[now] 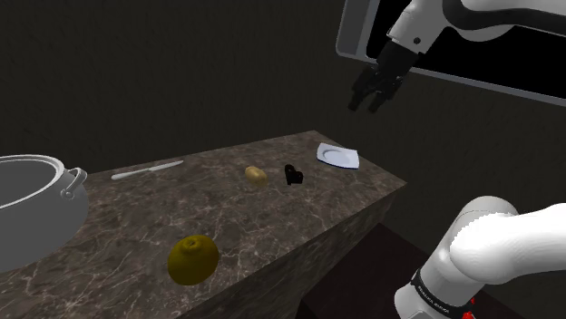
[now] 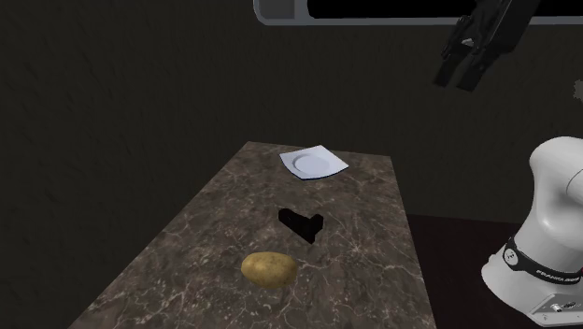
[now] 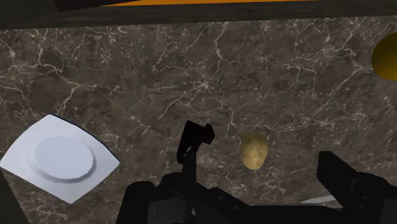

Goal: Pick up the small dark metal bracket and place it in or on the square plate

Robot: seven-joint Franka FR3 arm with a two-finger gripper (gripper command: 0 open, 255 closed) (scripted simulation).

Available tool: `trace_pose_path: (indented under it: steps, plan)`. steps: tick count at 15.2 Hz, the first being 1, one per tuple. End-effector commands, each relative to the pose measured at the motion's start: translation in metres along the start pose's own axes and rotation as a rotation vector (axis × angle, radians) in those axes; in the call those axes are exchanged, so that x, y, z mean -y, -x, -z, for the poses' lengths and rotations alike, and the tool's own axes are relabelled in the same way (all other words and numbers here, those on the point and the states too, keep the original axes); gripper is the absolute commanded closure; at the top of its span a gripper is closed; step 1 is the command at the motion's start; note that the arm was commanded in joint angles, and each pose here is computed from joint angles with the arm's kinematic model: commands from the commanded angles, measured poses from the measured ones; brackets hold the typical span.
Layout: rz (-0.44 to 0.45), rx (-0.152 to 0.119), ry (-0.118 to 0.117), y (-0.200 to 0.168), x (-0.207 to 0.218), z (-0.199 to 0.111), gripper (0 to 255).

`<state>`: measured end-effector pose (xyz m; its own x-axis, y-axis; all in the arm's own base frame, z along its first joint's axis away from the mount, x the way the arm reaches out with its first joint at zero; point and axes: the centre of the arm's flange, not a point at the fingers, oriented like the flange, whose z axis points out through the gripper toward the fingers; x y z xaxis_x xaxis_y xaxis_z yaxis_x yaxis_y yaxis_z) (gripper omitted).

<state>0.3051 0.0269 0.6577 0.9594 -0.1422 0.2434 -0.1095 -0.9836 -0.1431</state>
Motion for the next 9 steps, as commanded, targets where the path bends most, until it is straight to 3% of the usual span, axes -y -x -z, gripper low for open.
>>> trace_pose_path:
  steps: [1, 9]
  plan:
    - [0.000, 0.000, 0.000, 0.000, 0.000, 0.000, 0]
    - [-0.081, 0.062, 0.050, -0.061, 0.001, -0.092, 0]
